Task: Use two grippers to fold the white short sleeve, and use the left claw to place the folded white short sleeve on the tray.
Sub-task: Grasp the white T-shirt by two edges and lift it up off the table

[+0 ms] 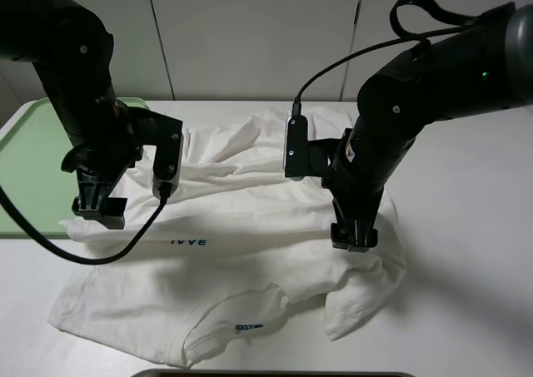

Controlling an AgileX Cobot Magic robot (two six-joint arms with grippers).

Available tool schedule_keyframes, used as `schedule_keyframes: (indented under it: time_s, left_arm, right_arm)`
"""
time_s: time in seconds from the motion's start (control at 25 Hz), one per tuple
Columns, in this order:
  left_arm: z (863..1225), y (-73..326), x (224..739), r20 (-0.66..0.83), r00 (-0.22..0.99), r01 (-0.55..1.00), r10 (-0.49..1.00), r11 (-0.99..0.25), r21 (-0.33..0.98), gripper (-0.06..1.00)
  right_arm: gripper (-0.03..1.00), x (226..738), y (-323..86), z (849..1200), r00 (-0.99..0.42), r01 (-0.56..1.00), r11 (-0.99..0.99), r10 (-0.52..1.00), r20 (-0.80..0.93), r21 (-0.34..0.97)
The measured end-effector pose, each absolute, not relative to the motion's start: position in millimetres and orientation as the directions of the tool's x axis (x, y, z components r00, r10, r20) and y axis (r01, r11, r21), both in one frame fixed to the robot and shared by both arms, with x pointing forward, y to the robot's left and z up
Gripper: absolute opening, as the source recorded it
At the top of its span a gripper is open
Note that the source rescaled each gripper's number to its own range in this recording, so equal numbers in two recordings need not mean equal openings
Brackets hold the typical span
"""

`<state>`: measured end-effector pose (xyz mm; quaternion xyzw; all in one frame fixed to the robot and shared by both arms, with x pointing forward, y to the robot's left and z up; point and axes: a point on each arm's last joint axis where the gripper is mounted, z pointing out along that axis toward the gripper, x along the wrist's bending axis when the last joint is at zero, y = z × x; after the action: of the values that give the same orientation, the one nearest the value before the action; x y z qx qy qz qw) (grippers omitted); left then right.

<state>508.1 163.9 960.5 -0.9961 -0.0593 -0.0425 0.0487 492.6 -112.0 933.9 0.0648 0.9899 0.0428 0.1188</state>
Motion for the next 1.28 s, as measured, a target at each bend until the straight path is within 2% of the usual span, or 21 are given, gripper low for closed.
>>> schedule_keyframes:
  time_s: [0.4,0.72,1.04,1.2,1.28]
  left_arm:
    - [928.0,178.3,481.0,-0.009,0.999,0.032,0.034,-0.989,-0.147,0.93]
    - [907.5,183.7,475.3,0.066,0.997,-0.025,-0.034,-0.992,-0.126,0.93]
    - [888.4,178.0,482.5,0.085,0.995,-0.039,-0.047,-0.994,-0.098,0.91]
    - [882.0,177.3,483.2,0.076,0.996,-0.042,-0.049,-0.994,-0.100,0.81]
    - [881.5,176.9,484.0,0.083,0.995,-0.045,-0.053,-0.994,-0.096,0.71]
  right_arm:
    - [1.00,503.7,-107.8,902.8,-0.965,0.103,0.990,0.123,-0.231,0.099]
    - [1.00,503.6,-107.7,872.8,-0.979,0.107,0.993,0.113,-0.171,0.042]
    - [1.00,504.0,-107.4,870.4,-0.979,0.106,0.993,0.112,-0.168,0.041]
    - [1.00,504.0,-107.4,870.4,-0.979,0.106,0.993,0.112,-0.168,0.041]
    - [1.00,504.0,-107.4,870.4,-0.979,0.106,0.993,0.112,-0.168,0.041]
